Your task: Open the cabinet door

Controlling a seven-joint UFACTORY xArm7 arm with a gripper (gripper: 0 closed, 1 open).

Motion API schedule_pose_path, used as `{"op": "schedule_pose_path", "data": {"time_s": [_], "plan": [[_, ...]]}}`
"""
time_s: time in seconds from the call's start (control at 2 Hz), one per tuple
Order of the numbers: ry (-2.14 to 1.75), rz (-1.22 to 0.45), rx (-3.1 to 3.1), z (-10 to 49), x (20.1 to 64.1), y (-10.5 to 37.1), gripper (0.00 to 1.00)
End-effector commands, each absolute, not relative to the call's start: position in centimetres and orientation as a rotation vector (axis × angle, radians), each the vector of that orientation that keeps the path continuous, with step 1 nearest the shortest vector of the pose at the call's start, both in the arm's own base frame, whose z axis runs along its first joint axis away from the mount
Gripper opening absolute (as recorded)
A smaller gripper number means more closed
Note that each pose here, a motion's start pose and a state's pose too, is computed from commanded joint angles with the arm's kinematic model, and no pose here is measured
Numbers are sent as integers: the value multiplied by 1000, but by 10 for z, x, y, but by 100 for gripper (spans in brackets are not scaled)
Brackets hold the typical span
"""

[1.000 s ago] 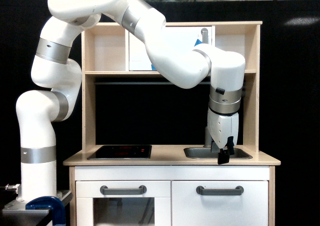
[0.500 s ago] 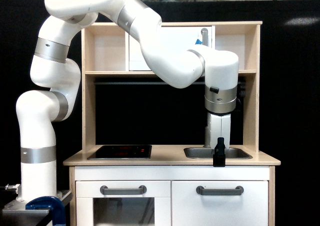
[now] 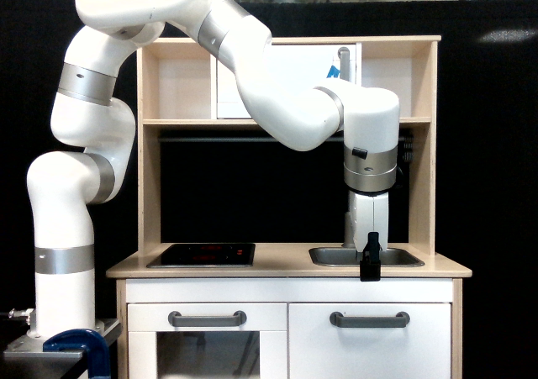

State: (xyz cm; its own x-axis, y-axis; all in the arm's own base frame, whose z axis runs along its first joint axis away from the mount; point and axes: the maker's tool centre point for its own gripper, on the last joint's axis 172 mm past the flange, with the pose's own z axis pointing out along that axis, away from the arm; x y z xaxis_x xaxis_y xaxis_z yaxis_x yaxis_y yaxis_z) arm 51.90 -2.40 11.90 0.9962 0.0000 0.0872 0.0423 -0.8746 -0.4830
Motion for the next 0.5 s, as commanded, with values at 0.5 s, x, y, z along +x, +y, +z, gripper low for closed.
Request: {"op": "schedule_pose_path", "data": {"time_s": [0.5], "plan": [[-179, -124, -2613, 113, 517, -19, 100]]}}
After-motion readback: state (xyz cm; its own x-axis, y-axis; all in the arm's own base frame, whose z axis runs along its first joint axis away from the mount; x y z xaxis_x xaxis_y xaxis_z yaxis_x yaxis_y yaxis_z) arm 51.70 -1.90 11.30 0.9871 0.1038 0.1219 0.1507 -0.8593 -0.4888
